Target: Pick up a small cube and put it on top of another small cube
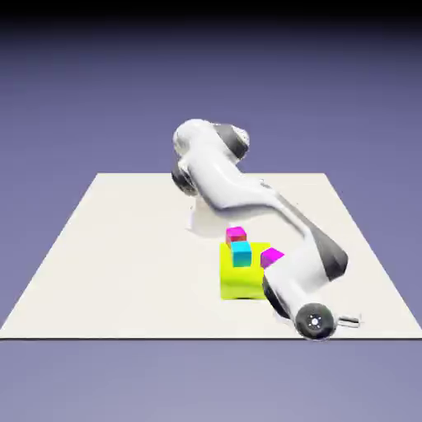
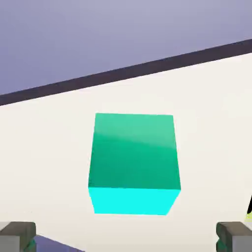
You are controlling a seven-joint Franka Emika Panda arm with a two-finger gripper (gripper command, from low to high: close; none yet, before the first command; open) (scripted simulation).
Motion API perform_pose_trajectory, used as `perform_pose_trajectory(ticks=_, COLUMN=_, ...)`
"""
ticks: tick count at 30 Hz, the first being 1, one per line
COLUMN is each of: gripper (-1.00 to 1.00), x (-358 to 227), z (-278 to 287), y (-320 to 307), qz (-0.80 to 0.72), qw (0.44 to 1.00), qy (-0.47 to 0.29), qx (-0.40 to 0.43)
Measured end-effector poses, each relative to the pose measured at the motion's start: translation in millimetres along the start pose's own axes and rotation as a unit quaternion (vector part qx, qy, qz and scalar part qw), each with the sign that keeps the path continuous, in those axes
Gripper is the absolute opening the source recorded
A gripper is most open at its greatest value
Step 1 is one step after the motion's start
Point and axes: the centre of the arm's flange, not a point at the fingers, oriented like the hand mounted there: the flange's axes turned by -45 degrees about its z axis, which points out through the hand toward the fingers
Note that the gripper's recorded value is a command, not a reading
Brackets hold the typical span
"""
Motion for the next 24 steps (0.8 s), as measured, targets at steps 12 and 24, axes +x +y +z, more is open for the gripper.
perform_pose_trajectory(ticks=12, gripper=-1.00, x=10, z=29, y=-1, qz=0.000, qw=1.000, qy=0.000, qx=0.001)
perform_pose_trajectory(ticks=24, gripper=-1.00, x=-77, z=63, y=-41, qz=-0.157, qw=0.967, qy=0.089, qx=-0.178)
